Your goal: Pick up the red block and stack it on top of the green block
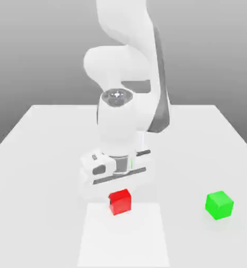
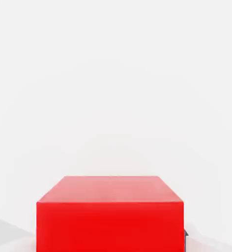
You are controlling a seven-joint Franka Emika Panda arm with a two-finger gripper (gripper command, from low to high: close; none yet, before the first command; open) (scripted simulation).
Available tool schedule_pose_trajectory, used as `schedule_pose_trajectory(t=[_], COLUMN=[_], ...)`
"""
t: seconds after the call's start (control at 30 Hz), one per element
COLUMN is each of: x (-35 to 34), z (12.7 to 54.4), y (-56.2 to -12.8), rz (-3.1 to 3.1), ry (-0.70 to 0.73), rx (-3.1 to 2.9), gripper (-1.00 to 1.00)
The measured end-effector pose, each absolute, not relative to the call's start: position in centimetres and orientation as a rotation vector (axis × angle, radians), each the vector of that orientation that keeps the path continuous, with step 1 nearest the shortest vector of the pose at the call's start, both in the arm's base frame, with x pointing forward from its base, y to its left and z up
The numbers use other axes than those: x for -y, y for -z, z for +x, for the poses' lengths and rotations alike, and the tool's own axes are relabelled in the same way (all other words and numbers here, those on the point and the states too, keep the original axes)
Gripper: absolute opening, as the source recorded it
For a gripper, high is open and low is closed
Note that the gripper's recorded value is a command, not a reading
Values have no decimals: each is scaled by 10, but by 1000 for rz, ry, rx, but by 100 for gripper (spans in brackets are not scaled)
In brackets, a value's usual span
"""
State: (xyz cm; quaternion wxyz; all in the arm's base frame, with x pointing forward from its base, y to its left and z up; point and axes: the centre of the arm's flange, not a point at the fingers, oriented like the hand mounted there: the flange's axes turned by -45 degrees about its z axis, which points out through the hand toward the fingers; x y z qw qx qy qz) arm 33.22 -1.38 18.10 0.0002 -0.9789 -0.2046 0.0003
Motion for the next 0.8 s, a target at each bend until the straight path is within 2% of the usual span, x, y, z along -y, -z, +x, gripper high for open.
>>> schedule_pose_trajectory(t=[0.1, 0.2, 0.4, 0.63, 0.8], x=[12, -22, -121, -253, -263], z=[331, 342, 353, 320, 321], y=[-204, -214, -227, -244, -205], rz=[-3075, -3077, -3076, -3060, -3071], ry=[-1, -2, 0, 0, 4], rx=[643, 646, 666, 713, 668], gripper=[-100, -100, -100, -100, -100])
